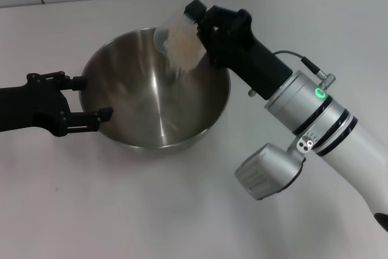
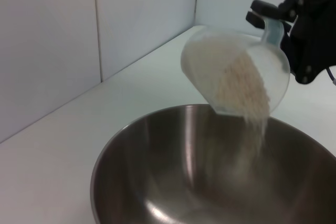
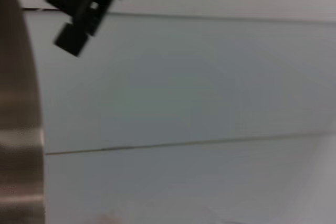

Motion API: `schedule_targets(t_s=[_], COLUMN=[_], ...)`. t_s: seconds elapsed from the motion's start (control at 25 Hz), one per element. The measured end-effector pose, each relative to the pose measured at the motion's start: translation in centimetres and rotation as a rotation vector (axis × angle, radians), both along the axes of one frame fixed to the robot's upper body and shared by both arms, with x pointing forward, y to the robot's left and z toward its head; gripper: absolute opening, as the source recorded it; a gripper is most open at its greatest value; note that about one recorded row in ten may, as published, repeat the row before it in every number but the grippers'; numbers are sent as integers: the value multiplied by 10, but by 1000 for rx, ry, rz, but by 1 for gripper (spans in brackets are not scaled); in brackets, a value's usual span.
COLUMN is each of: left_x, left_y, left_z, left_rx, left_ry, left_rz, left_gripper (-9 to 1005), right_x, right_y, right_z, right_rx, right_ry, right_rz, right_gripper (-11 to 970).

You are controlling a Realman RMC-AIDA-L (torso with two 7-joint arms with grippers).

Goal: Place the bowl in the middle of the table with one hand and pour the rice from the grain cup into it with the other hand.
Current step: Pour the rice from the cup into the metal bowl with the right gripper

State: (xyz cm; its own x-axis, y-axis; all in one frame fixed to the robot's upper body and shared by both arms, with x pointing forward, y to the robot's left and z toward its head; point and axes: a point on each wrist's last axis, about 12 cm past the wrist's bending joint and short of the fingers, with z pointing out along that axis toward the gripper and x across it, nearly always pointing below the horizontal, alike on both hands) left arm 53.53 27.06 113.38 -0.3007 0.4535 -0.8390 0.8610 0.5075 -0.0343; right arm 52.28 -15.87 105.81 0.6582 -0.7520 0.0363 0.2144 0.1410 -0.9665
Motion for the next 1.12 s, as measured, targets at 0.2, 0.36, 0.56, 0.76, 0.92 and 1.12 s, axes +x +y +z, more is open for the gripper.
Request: schedule_targets(t_s=[0.2, 0.36, 0.56, 0.76, 0.92, 1.12], left_x=[0, -1, 1, 1, 1, 1], left_y=[-1, -2, -3, -4, -4, -4], left_z=[0, 1, 3, 6, 8, 10], left_rx=[6, 13, 26, 42, 43, 45], left_ry=[3, 7, 15, 16, 13, 8], left_rz=[-11, -22, -34, -38, -37, -40], left_gripper=[819, 819, 819, 819, 819, 819], right_x=[-5, -6, -6, -8, -7, -6], right_y=[1, 0, 1, 5, 8, 8], right_z=[-4, -6, -13, -14, -13, -13], right_rx=[-143, -277, -499, -628, -721, -775], right_ry=[-105, -214, -348, -461, -558, -609], right_rz=[4, -35, -93, -110, -132, -143], right_gripper=[8, 8, 7, 7, 7, 7])
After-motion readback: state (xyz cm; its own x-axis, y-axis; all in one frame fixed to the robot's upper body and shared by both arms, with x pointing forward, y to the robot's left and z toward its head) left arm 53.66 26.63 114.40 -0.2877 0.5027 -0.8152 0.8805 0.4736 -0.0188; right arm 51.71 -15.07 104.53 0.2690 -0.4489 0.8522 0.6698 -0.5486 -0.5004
